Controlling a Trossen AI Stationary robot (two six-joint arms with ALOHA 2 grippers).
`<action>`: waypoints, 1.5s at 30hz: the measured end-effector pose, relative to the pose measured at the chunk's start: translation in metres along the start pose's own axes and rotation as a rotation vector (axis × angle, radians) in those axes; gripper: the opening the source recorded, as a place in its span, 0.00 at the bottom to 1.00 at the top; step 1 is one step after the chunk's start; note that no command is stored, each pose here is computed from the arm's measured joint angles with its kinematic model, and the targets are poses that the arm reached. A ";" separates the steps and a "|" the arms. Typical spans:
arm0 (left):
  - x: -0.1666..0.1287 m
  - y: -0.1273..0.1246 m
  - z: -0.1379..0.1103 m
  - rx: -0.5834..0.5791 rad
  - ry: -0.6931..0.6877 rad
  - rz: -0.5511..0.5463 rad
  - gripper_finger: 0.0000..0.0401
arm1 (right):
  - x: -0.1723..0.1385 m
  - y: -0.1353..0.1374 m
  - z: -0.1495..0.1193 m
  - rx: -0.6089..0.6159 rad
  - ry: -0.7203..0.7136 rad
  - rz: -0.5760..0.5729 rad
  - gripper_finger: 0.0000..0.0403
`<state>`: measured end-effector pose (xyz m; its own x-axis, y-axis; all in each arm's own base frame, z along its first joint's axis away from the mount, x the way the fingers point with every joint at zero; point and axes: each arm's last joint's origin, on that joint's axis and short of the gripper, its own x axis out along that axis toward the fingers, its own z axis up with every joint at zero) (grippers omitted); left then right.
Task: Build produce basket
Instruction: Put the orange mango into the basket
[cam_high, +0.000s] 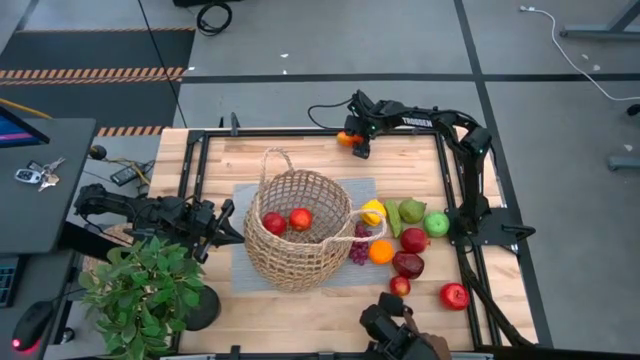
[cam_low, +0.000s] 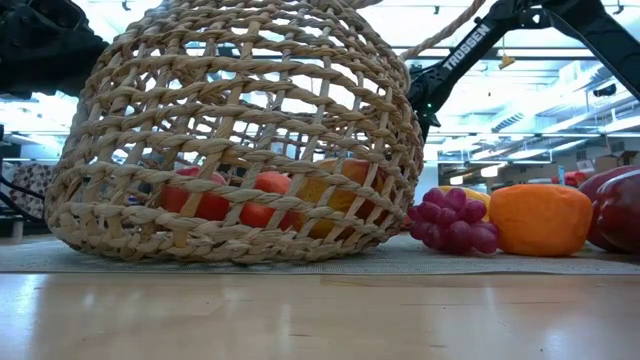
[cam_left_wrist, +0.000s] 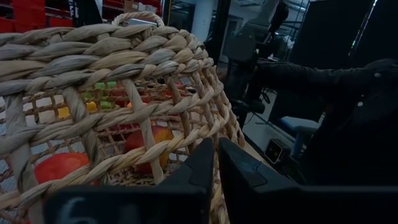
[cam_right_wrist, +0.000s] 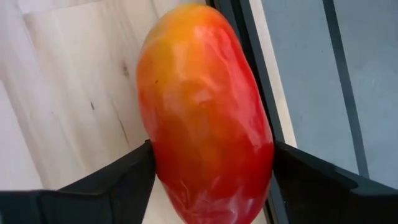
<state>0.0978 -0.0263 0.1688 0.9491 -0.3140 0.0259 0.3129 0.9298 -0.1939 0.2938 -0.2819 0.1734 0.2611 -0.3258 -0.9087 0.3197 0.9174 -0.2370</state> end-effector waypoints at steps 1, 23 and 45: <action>0.000 0.000 0.000 0.000 0.000 0.000 0.09 | 0.000 0.000 0.000 0.004 0.003 0.000 0.75; 0.000 0.000 0.000 0.001 0.000 0.000 0.08 | -0.071 0.009 0.010 0.042 -0.097 -0.079 0.69; 0.000 0.000 0.000 0.000 0.000 0.000 0.08 | -0.261 0.089 0.007 0.342 -0.666 0.568 0.69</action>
<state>0.0978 -0.0263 0.1688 0.9491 -0.3140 0.0257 0.3129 0.9299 -0.1935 0.2605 -0.1169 0.3922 0.8937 -0.0109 -0.4485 0.2073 0.8966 0.3913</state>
